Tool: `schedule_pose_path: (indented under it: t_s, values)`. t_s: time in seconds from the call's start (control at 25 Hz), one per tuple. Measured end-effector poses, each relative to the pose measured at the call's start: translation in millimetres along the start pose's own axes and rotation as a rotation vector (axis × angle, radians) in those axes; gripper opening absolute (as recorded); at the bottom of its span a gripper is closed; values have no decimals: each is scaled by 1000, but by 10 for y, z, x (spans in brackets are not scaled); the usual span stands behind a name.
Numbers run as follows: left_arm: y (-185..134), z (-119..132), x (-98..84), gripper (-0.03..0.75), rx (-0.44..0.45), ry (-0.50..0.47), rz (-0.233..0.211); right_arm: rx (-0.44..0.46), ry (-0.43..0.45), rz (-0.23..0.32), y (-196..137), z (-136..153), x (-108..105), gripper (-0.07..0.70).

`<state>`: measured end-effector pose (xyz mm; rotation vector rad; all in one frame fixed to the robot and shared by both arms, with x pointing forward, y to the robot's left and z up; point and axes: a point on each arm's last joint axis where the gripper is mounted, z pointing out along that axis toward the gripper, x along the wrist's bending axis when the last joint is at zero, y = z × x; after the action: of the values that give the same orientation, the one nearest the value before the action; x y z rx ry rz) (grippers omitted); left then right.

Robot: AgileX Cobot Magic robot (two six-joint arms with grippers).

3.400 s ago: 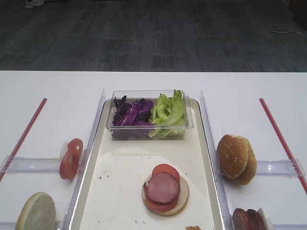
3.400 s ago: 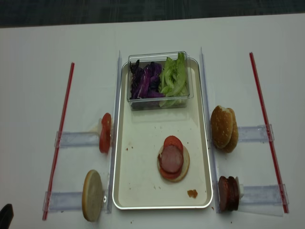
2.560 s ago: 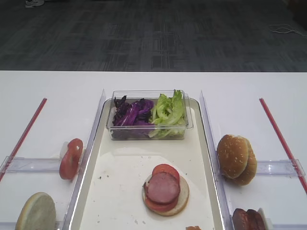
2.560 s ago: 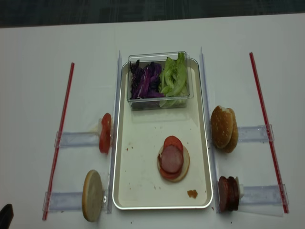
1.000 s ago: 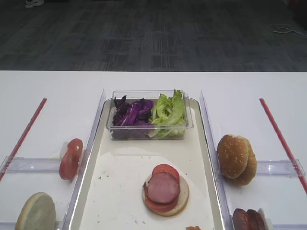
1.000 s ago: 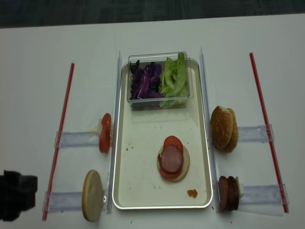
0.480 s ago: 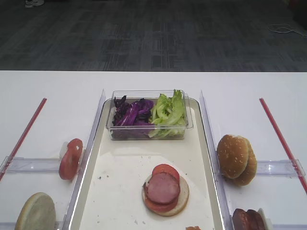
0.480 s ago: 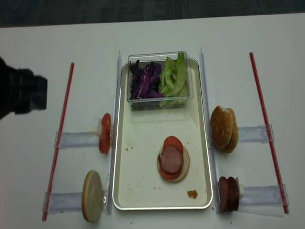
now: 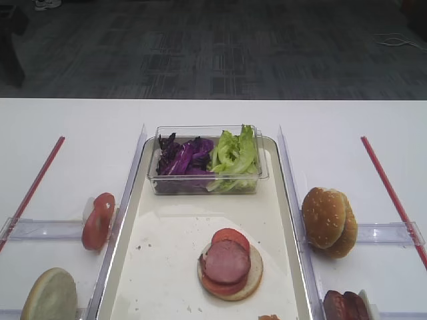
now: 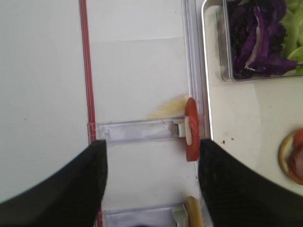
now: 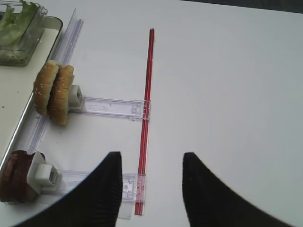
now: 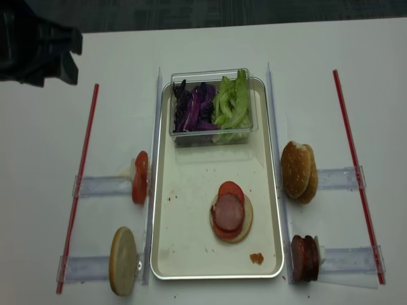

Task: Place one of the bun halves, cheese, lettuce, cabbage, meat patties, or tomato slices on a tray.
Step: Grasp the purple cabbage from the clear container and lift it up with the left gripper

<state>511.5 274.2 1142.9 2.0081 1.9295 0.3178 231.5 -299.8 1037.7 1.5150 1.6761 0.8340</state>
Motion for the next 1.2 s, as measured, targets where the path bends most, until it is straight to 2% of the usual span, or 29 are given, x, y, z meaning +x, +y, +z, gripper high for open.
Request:
schedule_pose_path:
  t_s: [0.4,0.84,1.2]
  values:
    - [414,428,2,403,64,3,18,0,0,0,0,0,0,328]
    - [592,924,21,403,157,8,17,0,0,0,0,0,0,329]
    - [635,940,20,403,149,8,11,0,0,4,0,0,0,328]
